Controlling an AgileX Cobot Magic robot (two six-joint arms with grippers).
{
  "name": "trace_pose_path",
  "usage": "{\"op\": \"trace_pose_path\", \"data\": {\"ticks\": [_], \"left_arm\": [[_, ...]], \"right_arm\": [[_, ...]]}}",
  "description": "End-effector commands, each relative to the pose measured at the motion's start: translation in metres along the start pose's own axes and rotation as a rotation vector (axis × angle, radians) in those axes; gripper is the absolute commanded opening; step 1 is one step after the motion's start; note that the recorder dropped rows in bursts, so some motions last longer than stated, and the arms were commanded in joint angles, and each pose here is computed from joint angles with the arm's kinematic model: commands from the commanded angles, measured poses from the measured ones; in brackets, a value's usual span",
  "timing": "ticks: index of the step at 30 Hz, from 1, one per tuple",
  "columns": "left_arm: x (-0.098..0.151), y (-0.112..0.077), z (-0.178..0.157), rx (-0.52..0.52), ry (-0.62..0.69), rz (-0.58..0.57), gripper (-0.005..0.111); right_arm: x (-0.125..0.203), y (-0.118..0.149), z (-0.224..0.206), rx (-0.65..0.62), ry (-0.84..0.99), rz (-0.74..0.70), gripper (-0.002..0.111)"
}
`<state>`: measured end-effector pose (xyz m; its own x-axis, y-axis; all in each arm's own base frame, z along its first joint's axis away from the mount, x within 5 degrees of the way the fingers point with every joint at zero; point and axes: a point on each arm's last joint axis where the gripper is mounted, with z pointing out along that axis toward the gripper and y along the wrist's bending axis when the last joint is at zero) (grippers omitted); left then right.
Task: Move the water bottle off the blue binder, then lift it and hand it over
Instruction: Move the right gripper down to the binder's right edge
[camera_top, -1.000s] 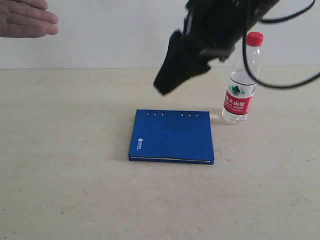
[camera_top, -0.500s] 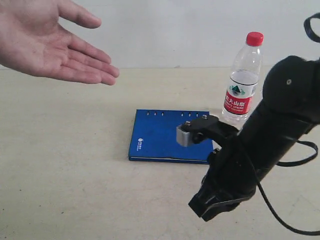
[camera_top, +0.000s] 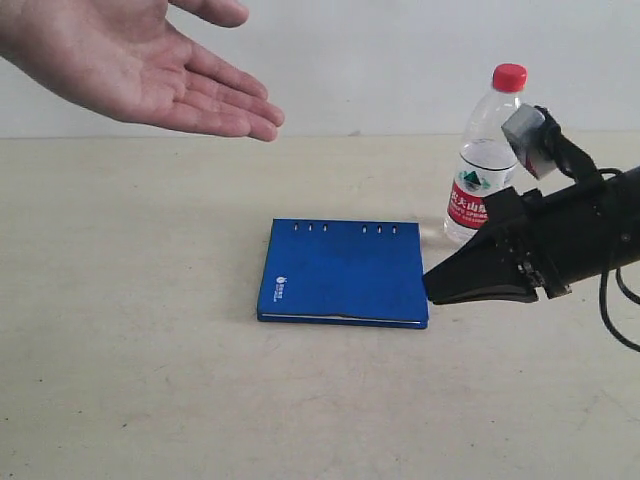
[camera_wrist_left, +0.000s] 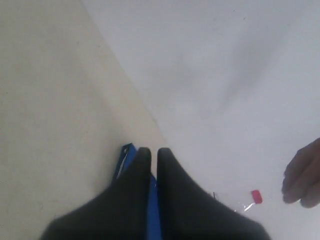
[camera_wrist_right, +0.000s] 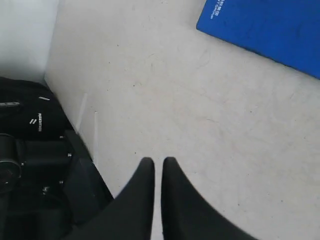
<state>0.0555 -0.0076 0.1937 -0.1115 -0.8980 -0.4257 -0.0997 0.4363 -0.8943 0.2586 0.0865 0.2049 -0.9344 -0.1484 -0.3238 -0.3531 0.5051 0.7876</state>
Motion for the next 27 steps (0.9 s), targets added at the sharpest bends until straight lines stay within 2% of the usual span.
{"op": "trace_pose_path", "data": {"ticks": [1, 5, 6, 10, 12, 13, 14, 15, 16, 17, 20, 21, 24, 27], "left_arm": [[0.007, 0.005, 0.000, -0.041, 0.073, 0.013, 0.005], [0.007, 0.005, 0.000, -0.042, 0.075, 0.011, 0.005], [0.007, 0.005, 0.000, -0.042, 0.075, 0.011, 0.005], [0.006, 0.004, 0.000, -0.034, 0.064, 0.011, 0.005], [-0.001, -0.002, 0.000, 0.037, -0.008, -0.041, 0.005], [-0.007, -0.008, -0.001, 0.093, -0.081, 0.066, 0.005], [-0.010, -0.014, -0.002, 0.110, -0.096, 0.151, 0.005], [-0.011, -0.032, -0.008, 0.146, -0.055, 0.341, 0.005], [-0.010, -0.038, -0.008, 0.145, -0.009, 0.410, 0.005], [-0.004, -0.046, -0.004, 0.133, 0.132, 0.546, 0.005], [0.001, -0.045, 0.015, 0.078, 0.293, 0.633, 0.005], [0.001, -0.039, 0.031, 0.026, 0.355, 0.690, 0.005], [0.004, -0.022, 0.066, -0.085, 0.475, 0.710, 0.005], [0.012, -0.018, 0.095, -0.048, 0.585, 0.616, 0.005]], "right_arm": [[0.005, 0.000, 0.002, 0.013, 0.046, -0.057, 0.018], [0.005, -0.002, 0.005, 0.061, 0.050, -0.075, 0.054], [0.004, -0.004, 0.005, 0.079, 0.042, -0.068, 0.059], [0.001, -0.016, 0.004, 0.209, 0.012, -0.030, 0.062], [0.001, -0.022, 0.002, 0.281, 0.004, 0.010, 0.062], [0.001, -0.022, 0.002, 0.282, 0.001, 0.013, 0.062], [0.001, -0.022, 0.002, 0.279, -0.002, 0.017, 0.062], [0.000, -0.021, 0.002, 0.274, -0.010, 0.023, 0.062], [0.000, -0.021, 0.002, 0.271, -0.015, 0.029, 0.062], [-0.001, -0.021, 0.002, 0.270, -0.016, 0.030, 0.062], [0.000, -0.021, 0.002, 0.268, -0.015, 0.030, 0.062], [0.000, -0.021, 0.002, 0.269, -0.015, 0.028, 0.062], [-0.003, -0.024, 0.002, 0.302, -0.041, 0.025, 0.062], [-0.006, -0.028, 0.000, 0.351, -0.080, 0.022, 0.062]]}}
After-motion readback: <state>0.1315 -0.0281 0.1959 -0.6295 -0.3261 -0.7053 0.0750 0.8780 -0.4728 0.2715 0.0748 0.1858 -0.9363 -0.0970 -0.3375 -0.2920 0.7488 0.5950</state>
